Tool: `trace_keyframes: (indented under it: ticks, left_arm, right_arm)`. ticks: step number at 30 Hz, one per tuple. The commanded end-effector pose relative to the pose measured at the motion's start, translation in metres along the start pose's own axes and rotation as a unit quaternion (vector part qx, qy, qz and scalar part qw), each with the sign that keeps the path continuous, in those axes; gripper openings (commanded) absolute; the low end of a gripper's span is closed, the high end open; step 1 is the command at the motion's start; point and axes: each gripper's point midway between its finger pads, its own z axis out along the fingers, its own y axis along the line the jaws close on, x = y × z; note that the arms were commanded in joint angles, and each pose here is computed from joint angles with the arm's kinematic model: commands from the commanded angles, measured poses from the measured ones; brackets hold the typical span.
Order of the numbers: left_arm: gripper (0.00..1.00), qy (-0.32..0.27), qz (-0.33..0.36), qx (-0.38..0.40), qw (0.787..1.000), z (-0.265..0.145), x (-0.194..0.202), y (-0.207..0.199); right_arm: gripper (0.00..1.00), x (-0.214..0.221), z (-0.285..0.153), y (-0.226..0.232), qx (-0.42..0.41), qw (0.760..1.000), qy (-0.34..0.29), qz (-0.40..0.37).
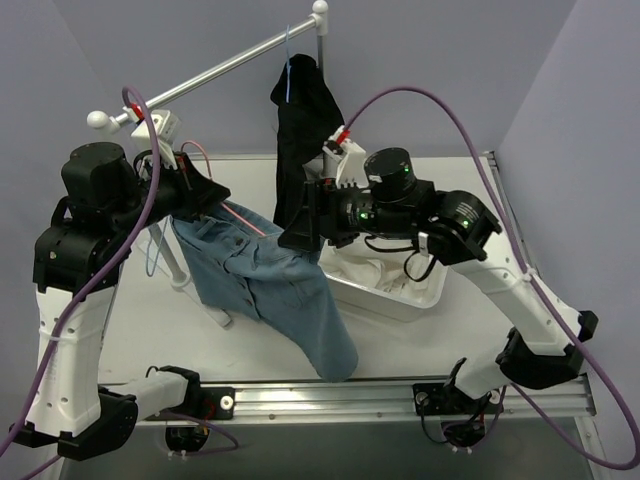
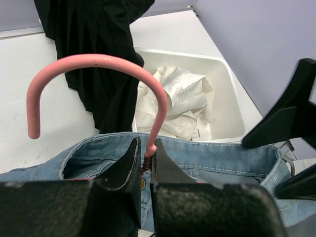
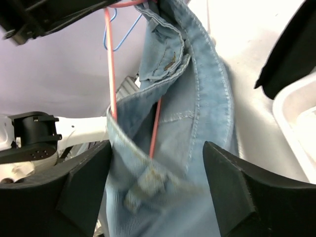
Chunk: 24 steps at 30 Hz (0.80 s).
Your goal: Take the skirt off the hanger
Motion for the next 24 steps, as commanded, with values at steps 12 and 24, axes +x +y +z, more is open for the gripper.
trace_keyframes:
  ticks: [12, 24]
  left_arm:
    - [0.02, -0.034, 0.004, 0.014, 0.999, 0.003, -0.019, -0.007]
    - [0.02, -0.041, 0.003, 0.013, 0.999, -0.002, -0.021, -0.008]
  right_arm:
    - [0.59, 0.006, -0.03, 0.012, -0.03, 0.999, -0.013, -0.026]
    - [0.45, -0.002, -0.019, 0.011, -0.028, 0.999, -0.021, -0.023]
